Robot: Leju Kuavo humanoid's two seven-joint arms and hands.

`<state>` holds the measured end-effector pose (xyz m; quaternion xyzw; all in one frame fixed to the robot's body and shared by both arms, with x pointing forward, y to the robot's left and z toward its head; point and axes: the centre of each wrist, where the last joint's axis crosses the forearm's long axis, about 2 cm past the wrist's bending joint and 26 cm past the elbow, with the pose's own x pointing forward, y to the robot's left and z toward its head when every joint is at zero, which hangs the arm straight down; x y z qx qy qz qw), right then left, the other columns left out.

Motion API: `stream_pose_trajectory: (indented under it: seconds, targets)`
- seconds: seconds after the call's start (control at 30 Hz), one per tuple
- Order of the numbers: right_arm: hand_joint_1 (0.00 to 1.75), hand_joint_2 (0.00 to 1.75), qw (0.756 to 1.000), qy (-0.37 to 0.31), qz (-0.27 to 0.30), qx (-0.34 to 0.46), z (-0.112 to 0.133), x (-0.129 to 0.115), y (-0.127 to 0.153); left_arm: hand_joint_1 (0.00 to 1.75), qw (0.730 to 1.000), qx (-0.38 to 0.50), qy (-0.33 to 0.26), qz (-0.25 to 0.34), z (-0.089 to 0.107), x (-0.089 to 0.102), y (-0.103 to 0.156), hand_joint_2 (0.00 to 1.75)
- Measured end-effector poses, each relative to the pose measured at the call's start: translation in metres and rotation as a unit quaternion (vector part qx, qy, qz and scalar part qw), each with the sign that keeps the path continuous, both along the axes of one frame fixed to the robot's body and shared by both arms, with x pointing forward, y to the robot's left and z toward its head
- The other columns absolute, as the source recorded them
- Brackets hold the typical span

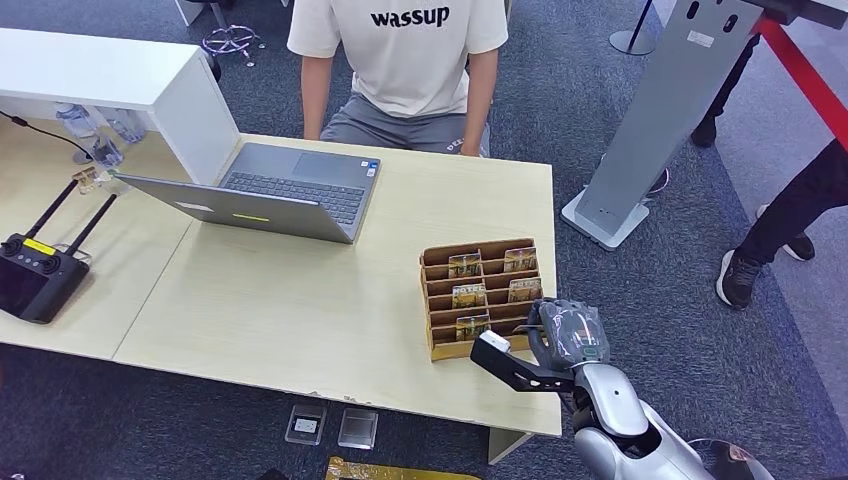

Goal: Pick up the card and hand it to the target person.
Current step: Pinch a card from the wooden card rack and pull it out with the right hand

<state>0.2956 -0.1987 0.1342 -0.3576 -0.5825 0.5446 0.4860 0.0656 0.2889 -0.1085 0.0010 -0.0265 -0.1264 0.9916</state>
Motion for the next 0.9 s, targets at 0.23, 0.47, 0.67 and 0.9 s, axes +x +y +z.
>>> stream_pose_trajectory:
  seconds: [0.23,0.47,0.67,0.9]
  targets:
    - [1.75,1.75,1.0,-0.001,0.0,0.001,0.001,0.001,0.0,0.0,1.0,-0.002,-0.001,0.0,0.0,0.0,0.0,1.75]
    - [1.75,1.75,1.0,-0.001,0.001,0.001,0.001,0.001,0.001,0.0,1.0,-0.01,-0.005,-0.007,0.0,-0.001,0.0,1.75]
    - [1.75,1.75,1.0,0.001,0.002,0.007,0.003,0.002,0.001,0.0,1.0,-0.009,-0.008,-0.002,0.0,-0.001,0.001,1.75]
    - [1.75,1.75,0.999,0.016,-0.002,0.043,0.024,0.009,-0.003,0.0,1.0,-0.008,-0.006,0.005,0.0,-0.002,0.004,1.75]
